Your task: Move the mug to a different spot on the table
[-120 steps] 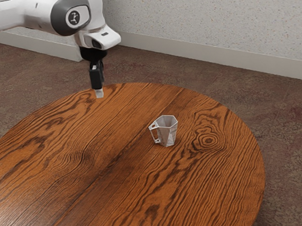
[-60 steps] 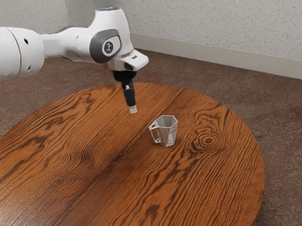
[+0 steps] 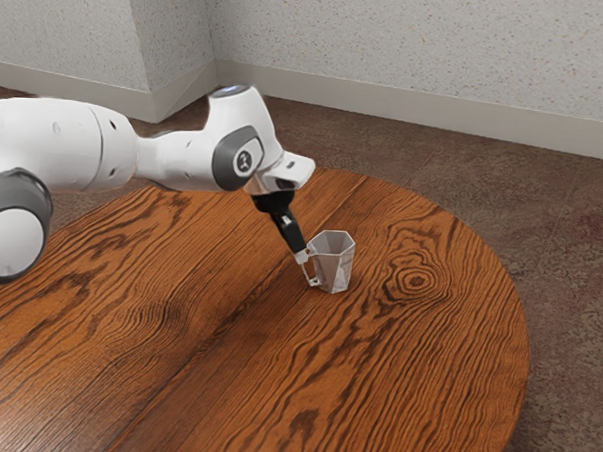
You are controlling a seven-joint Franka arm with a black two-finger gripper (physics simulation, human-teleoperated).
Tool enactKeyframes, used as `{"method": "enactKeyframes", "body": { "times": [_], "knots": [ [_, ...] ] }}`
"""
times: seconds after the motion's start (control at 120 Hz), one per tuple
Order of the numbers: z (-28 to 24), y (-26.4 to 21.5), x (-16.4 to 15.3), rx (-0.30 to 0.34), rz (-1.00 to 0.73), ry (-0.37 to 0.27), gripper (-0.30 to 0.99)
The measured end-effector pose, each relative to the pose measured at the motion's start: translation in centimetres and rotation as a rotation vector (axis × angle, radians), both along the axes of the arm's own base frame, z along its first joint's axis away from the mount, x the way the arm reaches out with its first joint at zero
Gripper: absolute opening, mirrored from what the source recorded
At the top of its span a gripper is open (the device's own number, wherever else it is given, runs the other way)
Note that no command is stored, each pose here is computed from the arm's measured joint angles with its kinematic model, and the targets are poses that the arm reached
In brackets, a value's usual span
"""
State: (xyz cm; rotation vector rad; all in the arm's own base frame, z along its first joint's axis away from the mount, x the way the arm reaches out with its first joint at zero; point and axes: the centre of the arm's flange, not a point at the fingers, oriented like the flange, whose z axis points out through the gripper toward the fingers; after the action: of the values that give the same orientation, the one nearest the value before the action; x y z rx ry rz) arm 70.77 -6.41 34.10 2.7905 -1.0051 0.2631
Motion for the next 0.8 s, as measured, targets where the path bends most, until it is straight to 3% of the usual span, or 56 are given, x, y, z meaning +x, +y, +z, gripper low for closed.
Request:
{"method": "enactKeyframes", "body": {
  "times": [0.25,0.633,0.717,0.8],
  "knots": [
    [-3.4,0.4,0.6,0.044,-0.001,0.013,0.69],
    [-5.6,0.1,1.7,0.012,0.042,-0.03,0.69],
    [-5.4,0.0,1.7,0.008,0.046,-0.038,0.63],
    [-5.4,0.0,1.7,0.006,0.05,-0.041,0.45]
  ]
}}
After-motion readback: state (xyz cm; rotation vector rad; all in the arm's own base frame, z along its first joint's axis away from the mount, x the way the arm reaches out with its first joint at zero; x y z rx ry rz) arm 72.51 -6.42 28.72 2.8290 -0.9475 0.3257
